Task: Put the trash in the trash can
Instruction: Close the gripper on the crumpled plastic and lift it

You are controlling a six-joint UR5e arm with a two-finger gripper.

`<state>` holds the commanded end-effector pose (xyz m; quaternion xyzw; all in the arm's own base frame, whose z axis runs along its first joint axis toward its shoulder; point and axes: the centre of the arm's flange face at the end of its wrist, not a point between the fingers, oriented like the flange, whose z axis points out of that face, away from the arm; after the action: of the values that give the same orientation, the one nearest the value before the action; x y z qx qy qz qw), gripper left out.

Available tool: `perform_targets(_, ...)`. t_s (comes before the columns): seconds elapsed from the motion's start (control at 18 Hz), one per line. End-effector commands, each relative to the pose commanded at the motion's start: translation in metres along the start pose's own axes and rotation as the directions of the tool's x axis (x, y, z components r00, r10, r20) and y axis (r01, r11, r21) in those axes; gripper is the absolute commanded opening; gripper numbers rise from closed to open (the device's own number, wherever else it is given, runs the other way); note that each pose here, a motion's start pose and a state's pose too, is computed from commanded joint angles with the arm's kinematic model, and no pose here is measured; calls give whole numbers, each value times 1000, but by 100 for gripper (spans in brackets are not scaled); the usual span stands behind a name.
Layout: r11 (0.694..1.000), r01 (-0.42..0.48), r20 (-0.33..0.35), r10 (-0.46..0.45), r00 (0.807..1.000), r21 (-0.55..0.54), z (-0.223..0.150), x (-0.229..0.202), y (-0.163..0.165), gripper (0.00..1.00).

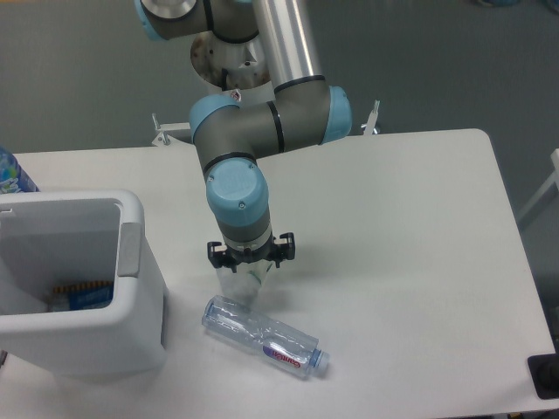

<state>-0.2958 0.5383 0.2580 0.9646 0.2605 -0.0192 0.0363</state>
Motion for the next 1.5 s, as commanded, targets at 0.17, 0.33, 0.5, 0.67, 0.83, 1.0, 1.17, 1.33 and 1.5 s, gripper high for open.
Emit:
perform_targets(0.17, 1000, -1, 0, 1, 1000, 9, -7, -1, 1, 0)
perform_targets(0.33, 999, -8, 5, 8, 1000, 48, -31, -5, 5, 0)
perform_targets(0.5, 988, -91, 30, 88, 996, 122, -79, -12, 20, 0)
perform_targets(0.67, 963, -184, 66, 175, 982, 195, -126, -29, 36, 0)
perform_targets(0.83, 948, -155, 41, 149, 988, 279, -164, -44, 46, 0)
perform_targets(1.0, 904, -77, -64, 115, 991, 421, -216, -69, 42, 0)
perform_targets(1.17, 859, 51, -178, 47, 983, 509, -256, -88, 42, 0)
perform_targets(1.33, 815, 181, -302, -7, 953, 551, -286, -94, 40, 0)
perform_targets(1.5, 782, 267, -389, -34, 921, 563, -310, -96, 40, 0)
